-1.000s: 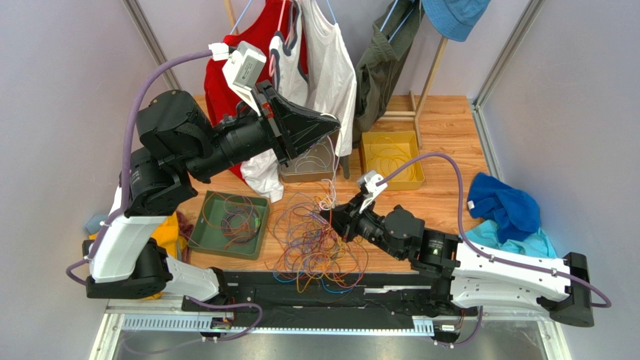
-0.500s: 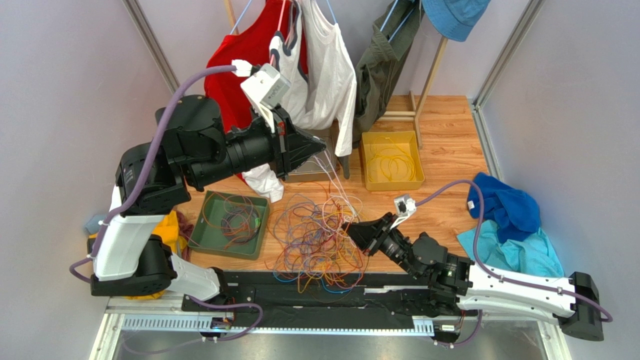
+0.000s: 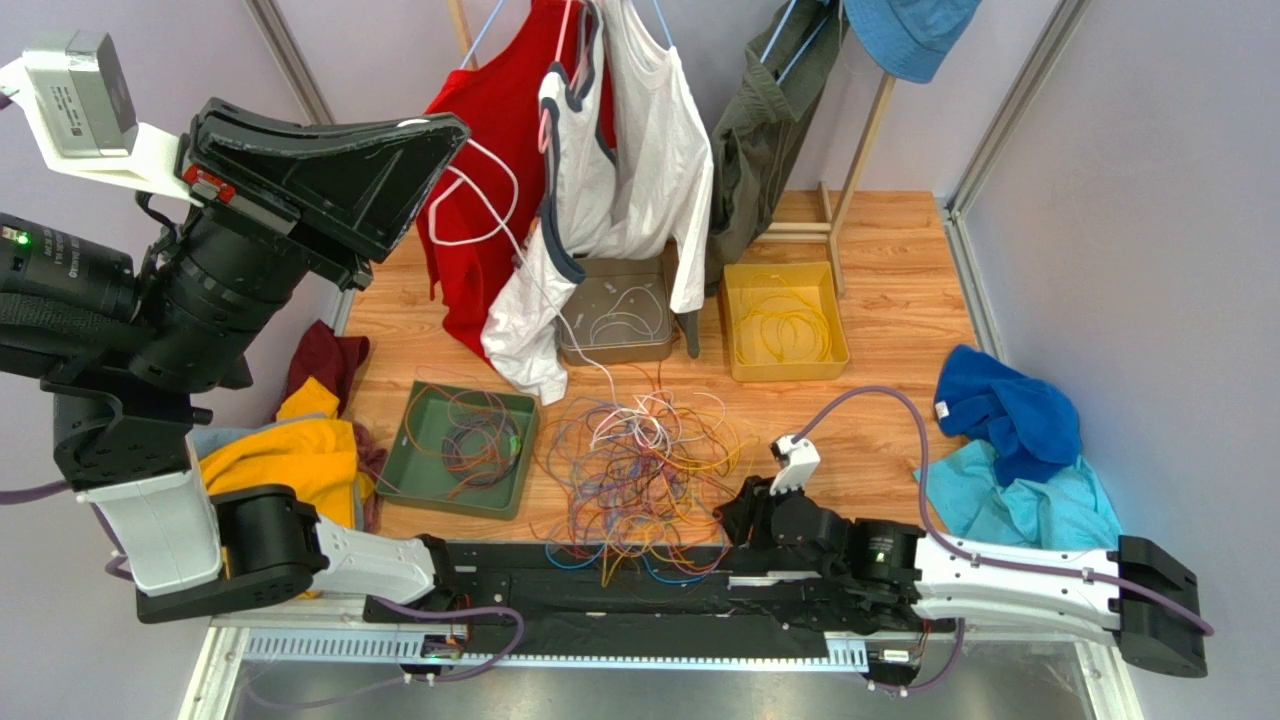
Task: Untangle the cables
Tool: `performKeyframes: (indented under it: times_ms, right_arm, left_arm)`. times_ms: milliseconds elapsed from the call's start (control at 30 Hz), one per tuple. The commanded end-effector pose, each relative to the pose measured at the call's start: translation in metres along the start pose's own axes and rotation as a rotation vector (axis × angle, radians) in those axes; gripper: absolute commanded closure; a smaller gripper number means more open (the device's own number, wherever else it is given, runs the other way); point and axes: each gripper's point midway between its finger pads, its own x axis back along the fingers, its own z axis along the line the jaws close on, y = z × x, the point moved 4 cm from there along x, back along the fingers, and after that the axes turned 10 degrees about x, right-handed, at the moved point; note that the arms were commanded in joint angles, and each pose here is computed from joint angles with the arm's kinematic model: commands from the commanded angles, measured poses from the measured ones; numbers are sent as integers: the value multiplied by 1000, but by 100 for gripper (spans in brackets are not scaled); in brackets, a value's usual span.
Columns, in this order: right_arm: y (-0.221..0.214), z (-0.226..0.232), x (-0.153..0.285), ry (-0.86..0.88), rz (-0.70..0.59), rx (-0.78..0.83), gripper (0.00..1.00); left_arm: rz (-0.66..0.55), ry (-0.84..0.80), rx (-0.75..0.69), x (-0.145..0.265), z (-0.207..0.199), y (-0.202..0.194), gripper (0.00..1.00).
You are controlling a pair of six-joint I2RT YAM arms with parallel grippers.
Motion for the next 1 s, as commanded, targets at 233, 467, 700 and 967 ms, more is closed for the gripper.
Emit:
performKeyframes:
  times_ms: [233, 467, 700, 967]
  right_arm:
    - [150, 64, 99, 265, -369, 37, 33]
    - [200, 68, 136, 198, -380, 159, 29]
    - [213, 111, 127, 350, -447, 251, 28]
    - [244, 159, 98, 344, -531, 327, 29]
  left_arm:
    - [37, 33, -50, -18, 10, -20, 100]
    - [76, 39, -53, -23, 13, -33, 100]
    - [118, 39, -43, -29, 16, -49, 100]
    - [147, 18, -18, -33, 13, -59, 100]
